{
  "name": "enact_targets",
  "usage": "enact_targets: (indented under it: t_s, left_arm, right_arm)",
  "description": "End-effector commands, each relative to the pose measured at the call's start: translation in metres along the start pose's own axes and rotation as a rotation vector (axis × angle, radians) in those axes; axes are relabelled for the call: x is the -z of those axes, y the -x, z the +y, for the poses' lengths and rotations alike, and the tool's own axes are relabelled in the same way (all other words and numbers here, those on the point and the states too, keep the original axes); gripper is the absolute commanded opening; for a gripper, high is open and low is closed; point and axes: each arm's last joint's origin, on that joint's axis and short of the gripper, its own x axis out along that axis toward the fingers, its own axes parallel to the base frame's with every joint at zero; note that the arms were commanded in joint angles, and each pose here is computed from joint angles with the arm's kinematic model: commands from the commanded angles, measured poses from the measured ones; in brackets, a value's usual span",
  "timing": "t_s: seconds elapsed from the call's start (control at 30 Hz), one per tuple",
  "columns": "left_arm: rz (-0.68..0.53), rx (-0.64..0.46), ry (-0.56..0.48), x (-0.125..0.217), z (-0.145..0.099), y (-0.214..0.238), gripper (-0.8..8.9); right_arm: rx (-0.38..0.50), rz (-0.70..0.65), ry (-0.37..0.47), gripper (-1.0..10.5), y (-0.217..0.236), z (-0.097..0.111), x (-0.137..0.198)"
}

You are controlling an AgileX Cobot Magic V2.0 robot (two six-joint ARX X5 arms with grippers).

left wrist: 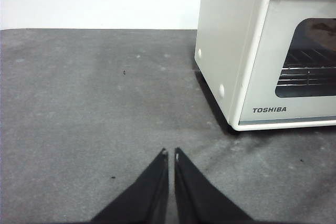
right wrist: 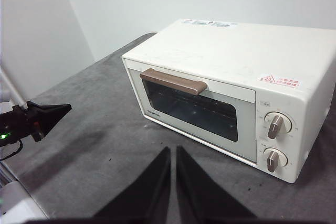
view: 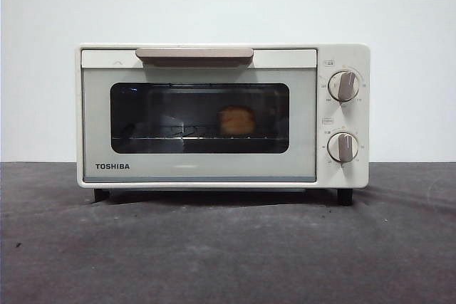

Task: The left arm flap open the oven, the right arm pick bread and place it into oven, the left arm flap close the oven

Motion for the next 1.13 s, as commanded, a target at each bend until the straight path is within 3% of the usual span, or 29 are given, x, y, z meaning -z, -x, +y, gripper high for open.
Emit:
enact_targets:
  t_s: [0.03, 0.67, 0.8, 0.93, 1.03, 1.13]
  left_arm:
    - [0.026, -0.007, -0.013, 0.007, 0.001, -0.002, 0.29]
    - [0.026, -0.007, -0.013, 0.007, 0.001, -0.002, 0.29]
    - [0.026, -0.007, -0.013, 0.007, 0.001, -0.002, 0.29]
    - [0.026, -0.007, -0.013, 0.007, 0.001, -0.002, 0.29]
    - [0.026, -0.007, -0.013, 0.007, 0.001, -0.002, 0.29]
    - [0.026, -0.007, -0.013, 0.007, 0.001, -0.002, 0.29]
  right_arm:
    - [-0.011, -0.022, 0.006, 0.1, 0.003, 0.001, -0.005]
    - [0.017, -0.045, 0.004, 0.1, 0.005, -0.001, -0.004]
    - [0.126, -0.144, -0.003, 0.1, -0.003, -0.012, 0.011]
    - [0.326, -0.264, 0.049, 0.1, -0.020, -0.035, 0.045]
    - [0.457, -0.284, 0.119, 0.1, -0.030, -0.055, 0.075]
    - [0.550, -0.267, 0.131, 0.1, -0.038, -0.072, 0.101]
